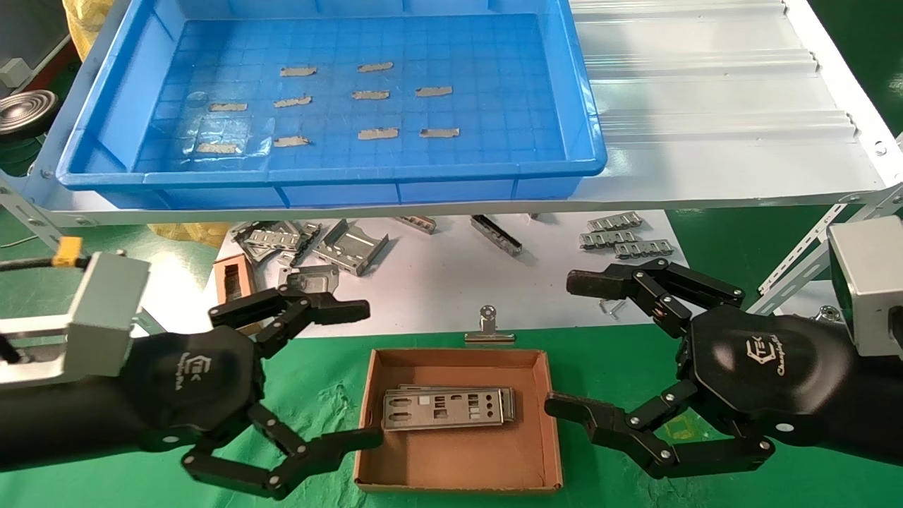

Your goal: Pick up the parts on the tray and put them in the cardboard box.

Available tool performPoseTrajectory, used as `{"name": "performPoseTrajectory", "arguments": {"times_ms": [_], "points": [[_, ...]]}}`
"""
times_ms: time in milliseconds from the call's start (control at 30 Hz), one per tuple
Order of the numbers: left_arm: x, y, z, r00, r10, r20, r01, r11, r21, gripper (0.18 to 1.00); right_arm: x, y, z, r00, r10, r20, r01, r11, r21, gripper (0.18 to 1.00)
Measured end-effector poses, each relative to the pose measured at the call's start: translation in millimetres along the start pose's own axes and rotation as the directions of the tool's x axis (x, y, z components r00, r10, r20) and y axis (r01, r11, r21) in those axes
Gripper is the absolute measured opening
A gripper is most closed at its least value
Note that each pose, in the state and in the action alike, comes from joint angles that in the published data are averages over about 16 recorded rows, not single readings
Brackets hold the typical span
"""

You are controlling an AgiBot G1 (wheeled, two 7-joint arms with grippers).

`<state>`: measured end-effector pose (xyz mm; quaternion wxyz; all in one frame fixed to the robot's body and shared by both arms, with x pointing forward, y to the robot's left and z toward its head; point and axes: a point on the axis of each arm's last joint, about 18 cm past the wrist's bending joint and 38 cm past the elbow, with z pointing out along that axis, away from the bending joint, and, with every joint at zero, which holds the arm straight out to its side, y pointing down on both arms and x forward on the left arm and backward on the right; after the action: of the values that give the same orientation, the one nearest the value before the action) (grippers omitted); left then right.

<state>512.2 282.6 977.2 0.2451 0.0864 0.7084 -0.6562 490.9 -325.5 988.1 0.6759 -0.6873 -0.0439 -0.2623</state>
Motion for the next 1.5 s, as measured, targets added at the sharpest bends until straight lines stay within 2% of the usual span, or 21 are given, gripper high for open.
{"name": "performPoseTrajectory", "arguments": {"times_ms": [567,1500], "points": [[22.8,-28.8,-26.8,1.000,0.022,-0.022,-0.022,1.000,0.017,1.001,0.0,0.0,0.0,1.000,0.000,0.000,0.000,1.000,0.000,1.000],[22.1,-27.9,-26.1,1.000,0.020,-0.020,-0.019,1.000,0.017,1.001,0.1,0.0,-0.1,1.000,0.000,-0.001,0.000,1.000,0.000,1.000]]}}
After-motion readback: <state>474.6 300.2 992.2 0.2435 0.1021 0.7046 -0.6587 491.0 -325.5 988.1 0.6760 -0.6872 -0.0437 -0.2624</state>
